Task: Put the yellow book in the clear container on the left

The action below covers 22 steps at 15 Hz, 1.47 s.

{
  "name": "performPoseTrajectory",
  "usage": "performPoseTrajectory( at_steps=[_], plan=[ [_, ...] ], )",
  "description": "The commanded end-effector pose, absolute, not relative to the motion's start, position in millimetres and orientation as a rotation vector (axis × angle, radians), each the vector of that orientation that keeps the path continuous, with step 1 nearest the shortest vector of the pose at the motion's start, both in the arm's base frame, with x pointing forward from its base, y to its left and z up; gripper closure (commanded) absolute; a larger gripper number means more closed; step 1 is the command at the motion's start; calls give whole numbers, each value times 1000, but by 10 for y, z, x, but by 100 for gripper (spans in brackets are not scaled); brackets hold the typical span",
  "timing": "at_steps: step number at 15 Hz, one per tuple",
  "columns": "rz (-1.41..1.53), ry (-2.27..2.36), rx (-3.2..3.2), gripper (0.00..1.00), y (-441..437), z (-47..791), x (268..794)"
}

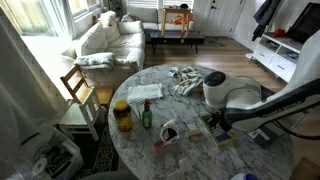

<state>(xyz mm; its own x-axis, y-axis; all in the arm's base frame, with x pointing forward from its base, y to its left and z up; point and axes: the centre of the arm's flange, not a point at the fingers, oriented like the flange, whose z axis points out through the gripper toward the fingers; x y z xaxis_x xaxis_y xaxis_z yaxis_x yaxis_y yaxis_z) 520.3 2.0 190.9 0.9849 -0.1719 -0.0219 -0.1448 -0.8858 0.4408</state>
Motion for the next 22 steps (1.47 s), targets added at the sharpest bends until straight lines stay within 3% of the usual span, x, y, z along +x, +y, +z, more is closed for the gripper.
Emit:
performPoseTrajectory(
  at_steps=[1, 7, 22],
  plan=[
    [-82, -245, 2676, 55, -31, 1781, 5144],
    [-39, -213, 2719, 100, -26, 1864, 5155],
    [279, 165, 2636, 100, -192, 3323, 5260]
  ],
)
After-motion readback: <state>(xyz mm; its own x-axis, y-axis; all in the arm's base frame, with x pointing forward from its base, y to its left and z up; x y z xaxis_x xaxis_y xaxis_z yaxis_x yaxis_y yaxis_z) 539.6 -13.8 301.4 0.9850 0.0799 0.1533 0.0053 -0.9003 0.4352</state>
